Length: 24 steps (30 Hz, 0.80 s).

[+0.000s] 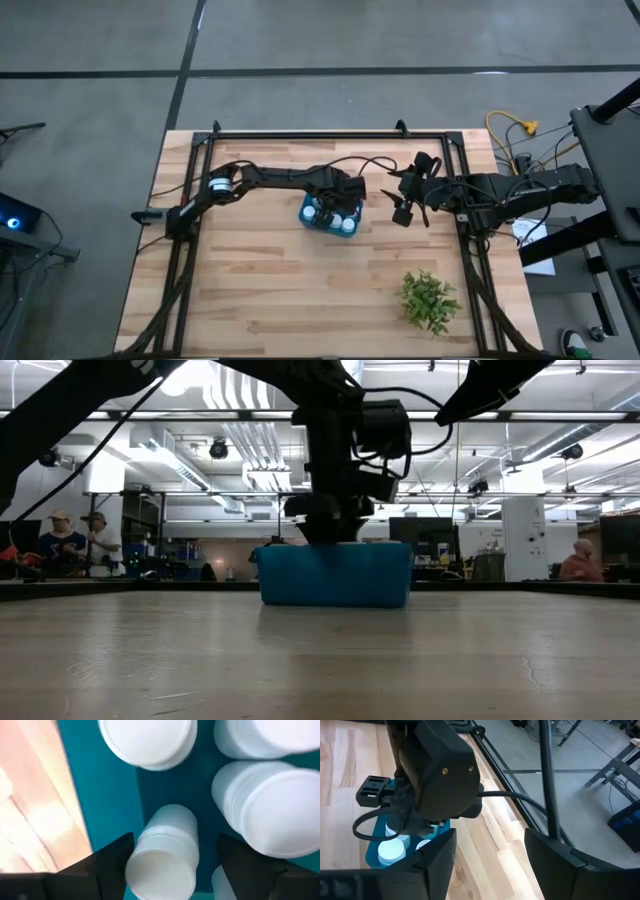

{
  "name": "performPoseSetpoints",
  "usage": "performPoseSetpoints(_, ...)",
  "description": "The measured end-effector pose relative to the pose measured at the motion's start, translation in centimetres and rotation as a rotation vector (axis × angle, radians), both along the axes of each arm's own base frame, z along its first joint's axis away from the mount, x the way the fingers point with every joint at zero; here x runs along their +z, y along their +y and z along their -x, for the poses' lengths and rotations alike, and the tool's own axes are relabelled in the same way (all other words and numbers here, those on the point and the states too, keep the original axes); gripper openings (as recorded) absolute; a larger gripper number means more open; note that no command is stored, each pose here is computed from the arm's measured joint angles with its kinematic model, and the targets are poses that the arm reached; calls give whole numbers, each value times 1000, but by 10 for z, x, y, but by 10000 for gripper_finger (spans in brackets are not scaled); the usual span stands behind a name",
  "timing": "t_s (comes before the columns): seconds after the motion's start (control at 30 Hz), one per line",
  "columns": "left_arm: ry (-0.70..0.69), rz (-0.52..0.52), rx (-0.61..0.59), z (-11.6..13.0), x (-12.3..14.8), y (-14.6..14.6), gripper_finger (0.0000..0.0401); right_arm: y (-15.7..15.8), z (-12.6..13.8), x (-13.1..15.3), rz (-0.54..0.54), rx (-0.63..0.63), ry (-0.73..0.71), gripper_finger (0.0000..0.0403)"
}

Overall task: Pick and place pill bottles into a basket
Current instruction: Put the white pill bottle into the blue bin, then return to Home Position

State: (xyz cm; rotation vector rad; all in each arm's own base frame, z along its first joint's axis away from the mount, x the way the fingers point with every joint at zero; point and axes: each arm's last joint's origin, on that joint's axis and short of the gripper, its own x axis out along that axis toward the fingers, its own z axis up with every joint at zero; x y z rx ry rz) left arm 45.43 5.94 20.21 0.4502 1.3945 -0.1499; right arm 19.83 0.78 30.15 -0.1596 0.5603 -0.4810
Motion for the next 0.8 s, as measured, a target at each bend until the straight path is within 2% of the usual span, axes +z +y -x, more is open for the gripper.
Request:
performPoseSetpoints(0.27, -53, -16, -9, -5, 17, -7, 266, 0, 0, 0, -5, -3, -1, 226)
performPoseSetpoints(0.8, -48, -168, 36, -4, 30, -8, 267, 0, 0, -1, -6, -4, 2, 226)
